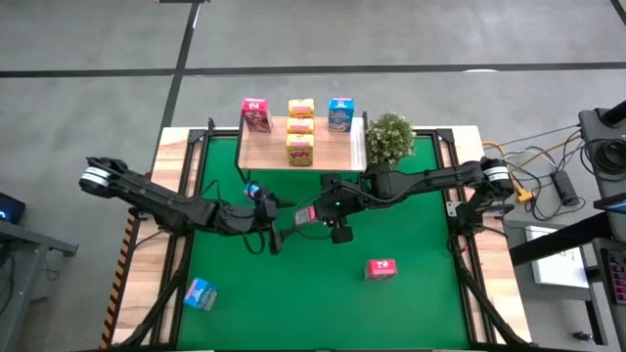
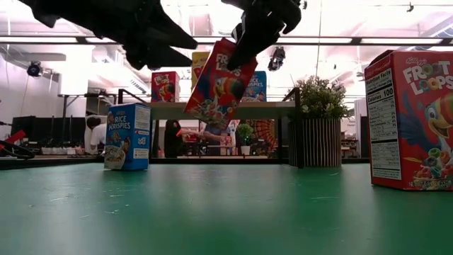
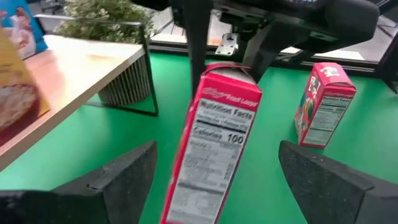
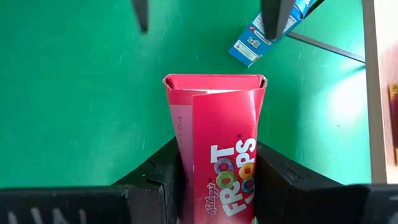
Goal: Stack cereal on shelf
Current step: Put the top red cereal box on the shelf aligned with the other red cereal box
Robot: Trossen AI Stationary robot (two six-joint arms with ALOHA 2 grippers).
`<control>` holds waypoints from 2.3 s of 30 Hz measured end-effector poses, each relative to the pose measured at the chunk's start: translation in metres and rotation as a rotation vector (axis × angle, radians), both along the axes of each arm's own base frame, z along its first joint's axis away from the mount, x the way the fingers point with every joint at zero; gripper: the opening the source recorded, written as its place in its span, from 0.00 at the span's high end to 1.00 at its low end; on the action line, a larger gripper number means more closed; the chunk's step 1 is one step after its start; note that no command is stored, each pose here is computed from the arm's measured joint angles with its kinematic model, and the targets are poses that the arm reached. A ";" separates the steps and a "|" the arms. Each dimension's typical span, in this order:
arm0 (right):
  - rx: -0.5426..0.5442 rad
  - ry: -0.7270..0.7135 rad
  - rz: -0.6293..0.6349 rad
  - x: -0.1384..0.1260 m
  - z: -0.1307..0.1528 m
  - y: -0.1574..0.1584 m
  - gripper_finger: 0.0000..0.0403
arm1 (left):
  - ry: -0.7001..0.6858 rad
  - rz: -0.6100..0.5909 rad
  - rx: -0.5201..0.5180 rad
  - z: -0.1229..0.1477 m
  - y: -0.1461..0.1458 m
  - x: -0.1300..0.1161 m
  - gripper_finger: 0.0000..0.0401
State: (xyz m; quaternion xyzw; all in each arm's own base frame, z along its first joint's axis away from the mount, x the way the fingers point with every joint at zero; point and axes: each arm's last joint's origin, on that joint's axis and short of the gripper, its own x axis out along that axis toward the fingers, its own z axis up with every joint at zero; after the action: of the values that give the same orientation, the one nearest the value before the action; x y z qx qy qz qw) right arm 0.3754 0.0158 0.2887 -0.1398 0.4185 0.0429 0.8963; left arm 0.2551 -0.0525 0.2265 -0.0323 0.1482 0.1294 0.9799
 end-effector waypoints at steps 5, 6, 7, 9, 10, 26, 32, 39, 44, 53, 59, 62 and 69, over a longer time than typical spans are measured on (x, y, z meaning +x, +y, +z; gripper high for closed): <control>0.000 0.002 0.000 0.000 0.000 0.000 0.67 | -0.027 0.005 0.059 -0.010 -0.002 0.014 0.21; 0.000 0.001 0.000 0.000 0.000 0.000 0.67 | -0.031 0.025 0.079 -0.012 -0.002 0.016 0.21; 0.000 0.001 0.000 0.000 0.000 0.000 0.67 | -0.029 0.054 0.104 -0.014 -0.002 0.018 0.21; -0.003 0.002 0.000 0.000 0.000 0.000 0.67 | -0.011 0.088 0.142 -0.020 -0.001 0.021 0.21; -0.002 0.002 0.002 0.000 0.000 0.000 0.67 | -0.004 0.090 0.150 -0.023 -0.001 0.023 0.21; 0.012 0.000 -0.013 0.000 0.000 0.000 0.67 | 0.018 0.087 0.150 -0.039 -0.003 0.031 0.38; 0.013 -0.001 -0.014 0.000 0.000 0.000 0.62 | 0.018 0.085 0.150 -0.039 -0.003 0.031 0.51; 0.020 -0.035 -0.020 0.002 0.014 0.000 0.49 | 0.003 0.080 0.162 -0.031 -0.002 0.028 0.57; 0.018 -0.022 -0.019 -0.002 0.038 0.000 0.41 | 0.028 0.051 0.243 -0.011 0.000 0.013 0.57; 0.037 -0.057 -0.040 -0.024 0.105 -0.001 0.35 | -0.005 0.034 0.366 0.046 0.017 -0.042 0.57; 0.045 -0.102 -0.042 -0.044 0.139 -0.002 0.37 | -0.065 -0.002 0.421 0.067 0.028 -0.073 0.57; 0.069 -0.113 -0.055 -0.052 0.147 -0.002 0.38 | -0.099 -0.008 0.448 0.072 0.035 -0.086 0.57; 0.147 -0.052 -0.070 -0.064 0.136 0.001 0.39 | -0.088 0.167 0.455 0.053 0.064 -0.105 0.57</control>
State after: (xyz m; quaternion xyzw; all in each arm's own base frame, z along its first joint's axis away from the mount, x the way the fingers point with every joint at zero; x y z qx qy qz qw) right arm 0.3115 0.0166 0.4245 -0.0602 0.3954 0.0386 0.9157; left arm 0.1496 0.0119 0.2798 0.1717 0.0693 0.2384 0.9534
